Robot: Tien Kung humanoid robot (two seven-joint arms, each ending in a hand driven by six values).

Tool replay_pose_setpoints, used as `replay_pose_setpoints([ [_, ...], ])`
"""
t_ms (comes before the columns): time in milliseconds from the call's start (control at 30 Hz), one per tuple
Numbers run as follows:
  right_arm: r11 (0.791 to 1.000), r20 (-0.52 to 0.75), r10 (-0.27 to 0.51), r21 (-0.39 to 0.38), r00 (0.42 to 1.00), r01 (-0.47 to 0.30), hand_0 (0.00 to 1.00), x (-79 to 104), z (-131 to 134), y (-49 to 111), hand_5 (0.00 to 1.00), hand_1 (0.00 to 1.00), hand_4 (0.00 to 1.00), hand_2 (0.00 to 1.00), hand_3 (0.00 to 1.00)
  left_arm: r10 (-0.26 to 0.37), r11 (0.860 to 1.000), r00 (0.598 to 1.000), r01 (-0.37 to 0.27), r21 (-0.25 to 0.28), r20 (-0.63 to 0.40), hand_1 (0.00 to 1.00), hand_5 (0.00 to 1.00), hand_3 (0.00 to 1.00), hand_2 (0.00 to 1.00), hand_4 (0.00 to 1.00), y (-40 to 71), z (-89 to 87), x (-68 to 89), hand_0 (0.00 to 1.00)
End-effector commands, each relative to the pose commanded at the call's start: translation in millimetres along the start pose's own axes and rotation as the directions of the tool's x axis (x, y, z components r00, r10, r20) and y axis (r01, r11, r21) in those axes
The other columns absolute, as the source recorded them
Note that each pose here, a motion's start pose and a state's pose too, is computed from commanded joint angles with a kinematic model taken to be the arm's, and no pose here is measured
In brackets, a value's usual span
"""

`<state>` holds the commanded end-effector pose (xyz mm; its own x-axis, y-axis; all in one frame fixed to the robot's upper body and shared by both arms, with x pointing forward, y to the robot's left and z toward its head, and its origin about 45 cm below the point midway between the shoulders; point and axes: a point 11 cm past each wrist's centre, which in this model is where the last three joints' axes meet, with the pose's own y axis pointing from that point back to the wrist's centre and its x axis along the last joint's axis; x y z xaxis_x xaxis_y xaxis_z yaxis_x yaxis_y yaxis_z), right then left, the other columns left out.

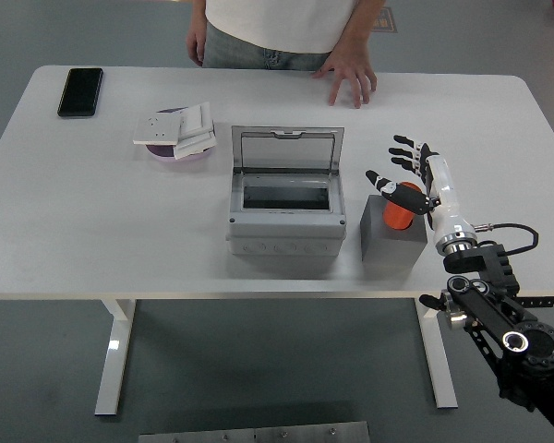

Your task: Fetch the battery,place it into the box,close the lid of the box

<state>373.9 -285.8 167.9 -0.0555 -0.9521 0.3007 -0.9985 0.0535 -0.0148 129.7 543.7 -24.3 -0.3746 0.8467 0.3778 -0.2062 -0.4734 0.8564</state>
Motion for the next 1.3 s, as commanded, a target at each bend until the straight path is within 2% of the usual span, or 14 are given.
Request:
replay_pose_setpoints([
  [333, 0.999, 0.018, 0.032, 0.017, 0.999, -0.032, 0.828, 7.3, 1, 3.3, 0.178, 0.686, 0.935, 0.643, 0.755, -0.004, 1.000, 1.000, 0.004, 0.006, -0.002, 0.755, 0.090, 0.555, 0.587, 0.584, -0.3, -3.4, -1.5, 0.591],
  [367, 0.999, 0.020, 0.034, 0.017, 0.999, -0.035, 0.782, 7.8, 2, 4.0, 0.180, 0.654, 0.936, 0.623, 0.718, -0.004, 1.000, 1.000, 0.004, 0.007, -0.002, 0.755, 0.089, 0.556, 0.587, 0.585, -0.3, -3.9, -1.6, 0.592],
  [533, 0.999, 0.027, 0.040, 0.015, 0.999, -0.041, 0.782, 8.5, 6, 9.0, 0.180, 0.654, 0.936, 0.623, 0.718, -0.007, 1.000, 1.000, 0.007, 0.011, -0.004, 0.755, 0.089, 0.556, 0.587, 0.585, -0.6, -7.0, -2.3, 0.592],
  [567, 0.999, 0.028, 0.041, 0.014, 0.999, -0.041, 0.706, 8.3, 6, 9.8, 0.191, 0.609, 0.937, 0.593, 0.678, -0.007, 1.000, 1.000, 0.007, 0.011, -0.004, 0.754, 0.091, 0.555, 0.587, 0.584, -0.6, -7.4, -2.4, 0.592],
  [733, 0.999, 0.035, 0.038, 0.008, 0.999, -0.038, 0.706, 5.2, 10, 14.3, 0.191, 0.609, 0.937, 0.593, 0.678, -0.008, 1.000, 1.000, 0.008, 0.015, -0.005, 0.754, 0.091, 0.555, 0.587, 0.584, -0.7, -9.2, -2.6, 0.592],
  [767, 0.999, 0.037, 0.037, 0.007, 0.999, -0.037, 0.650, 4.1, 11, 15.1, 0.189, 0.581, 0.934, 0.577, 0.661, -0.008, 1.000, 1.000, 0.008, 0.016, -0.005, 0.754, 0.093, 0.554, 0.587, 0.583, -0.7, -9.3, -2.6, 0.592],
  [1133, 1.000, 0.054, 0.027, 0.003, 0.998, -0.027, 0.657, -7.8, 14, 20.1, 0.194, 0.576, 0.935, 0.575, 0.659, -0.010, 1.000, 1.000, 0.010, 0.018, -0.007, 0.754, 0.094, 0.551, 0.586, 0.579, -0.8, -10.5, -3.5, 0.592],
  [1167, 1.000, 0.055, 0.026, 0.001, 0.998, -0.026, 0.656, -8.6, 15, 20.8, 0.200, 0.604, 0.936, 0.584, 0.663, -0.010, 1.000, 1.000, 0.010, 0.018, -0.007, 0.754, 0.094, 0.551, 0.586, 0.578, -0.8, -10.6, -3.5, 0.591],
  [1300, 1.000, 0.056, 0.024, -0.007, 0.998, -0.024, 0.656, -10.5, 18, 22.7, 0.200, 0.604, 0.936, 0.584, 0.663, -0.009, 1.000, 1.000, 0.009, 0.019, -0.007, 0.754, 0.094, 0.551, 0.586, 0.578, -0.8, -11.1, -3.3, 0.591],
])
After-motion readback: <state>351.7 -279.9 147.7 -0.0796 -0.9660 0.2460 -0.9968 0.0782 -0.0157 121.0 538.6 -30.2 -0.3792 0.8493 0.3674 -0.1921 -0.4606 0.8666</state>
